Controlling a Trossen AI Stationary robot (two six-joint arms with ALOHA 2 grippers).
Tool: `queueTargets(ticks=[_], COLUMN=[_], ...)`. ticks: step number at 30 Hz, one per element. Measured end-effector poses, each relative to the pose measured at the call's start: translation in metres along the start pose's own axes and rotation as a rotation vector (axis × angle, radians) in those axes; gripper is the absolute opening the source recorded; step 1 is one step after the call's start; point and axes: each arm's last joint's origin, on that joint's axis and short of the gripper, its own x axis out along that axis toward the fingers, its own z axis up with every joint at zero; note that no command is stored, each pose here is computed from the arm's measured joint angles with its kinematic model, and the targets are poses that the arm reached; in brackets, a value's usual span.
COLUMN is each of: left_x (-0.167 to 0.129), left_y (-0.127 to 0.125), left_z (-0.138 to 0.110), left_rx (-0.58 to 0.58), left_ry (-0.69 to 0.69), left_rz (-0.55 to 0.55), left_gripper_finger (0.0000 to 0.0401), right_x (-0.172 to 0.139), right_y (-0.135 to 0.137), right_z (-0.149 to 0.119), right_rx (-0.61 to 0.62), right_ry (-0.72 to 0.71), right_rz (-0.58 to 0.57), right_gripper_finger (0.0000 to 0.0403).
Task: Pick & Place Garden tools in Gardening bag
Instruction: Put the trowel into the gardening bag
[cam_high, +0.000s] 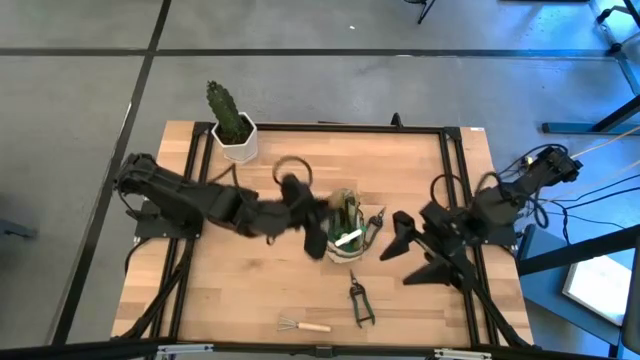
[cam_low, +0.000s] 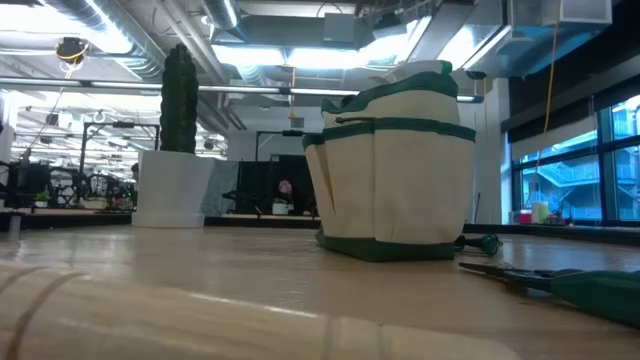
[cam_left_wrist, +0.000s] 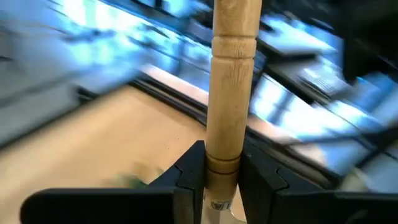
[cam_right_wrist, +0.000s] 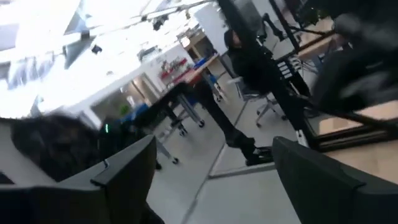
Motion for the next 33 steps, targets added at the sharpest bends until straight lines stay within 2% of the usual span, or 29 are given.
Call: queueTargets(ticks=[5, 7, 10, 14, 18, 20, 23, 25, 29, 33], left_x=[-0.004, -0.003, 0.004, 0.021, 0.037, 0.043, 0.045, 0.045, 0.040, 0.037], left_y=[0.014, 0.012, 0.004, -0.012, -0.027, -0.032, -0.041, -0.045, -0.050, -0.048], left_z=[0.009, 0.005, -0.010, -0.041, -0.066, -0.069, -0.058, -0.050, -0.040, -0.041], left_rx=[-0.030, -0.057, -0.084, -0.165, -0.220, -0.212, -0.204, -0.176, -0.162, -0.190], left_ry=[-0.121, -0.150, -0.168, -0.198, -0.256, -0.250, -0.269, -0.268, -0.274, -0.278], left_rz=[0.226, 0.273, 0.311, 0.355, 0.384, 0.385, 0.386, 0.389, 0.410, 0.427], left_gripper_finger=[0.0065, 0.0065, 0.0065, 0.0065, 0.0065, 0.0065, 0.0065, 0.0065, 0.0065, 0.0065], right_x=[-0.006, -0.008, -0.018, -0.029, -0.039, -0.043, -0.044, -0.043, -0.046, -0.064], right_y=[0.000, -0.002, -0.009, -0.024, -0.035, -0.039, -0.050, -0.058, -0.076, -0.095], right_z=[-0.004, -0.006, 0.005, 0.017, 0.025, 0.028, 0.023, 0.016, 0.001, -0.019], right_rx=[-0.192, -0.211, -0.199, -0.159, -0.171, -0.176, -0.181, -0.166, -0.122, -0.047], right_ry=[0.063, 0.120, 0.185, 0.266, 0.337, 0.363, 0.385, 0.356, 0.182, 0.010], right_rz=[-0.024, 0.007, 0.120, 0.191, 0.297, 0.327, 0.385, 0.473, 0.604, 0.616], right_gripper_finger=[0.0290, 0.0277, 0.0259, 0.0238, 0.0220, 0.0213, 0.0201, 0.0192, 0.0175, 0.0156])
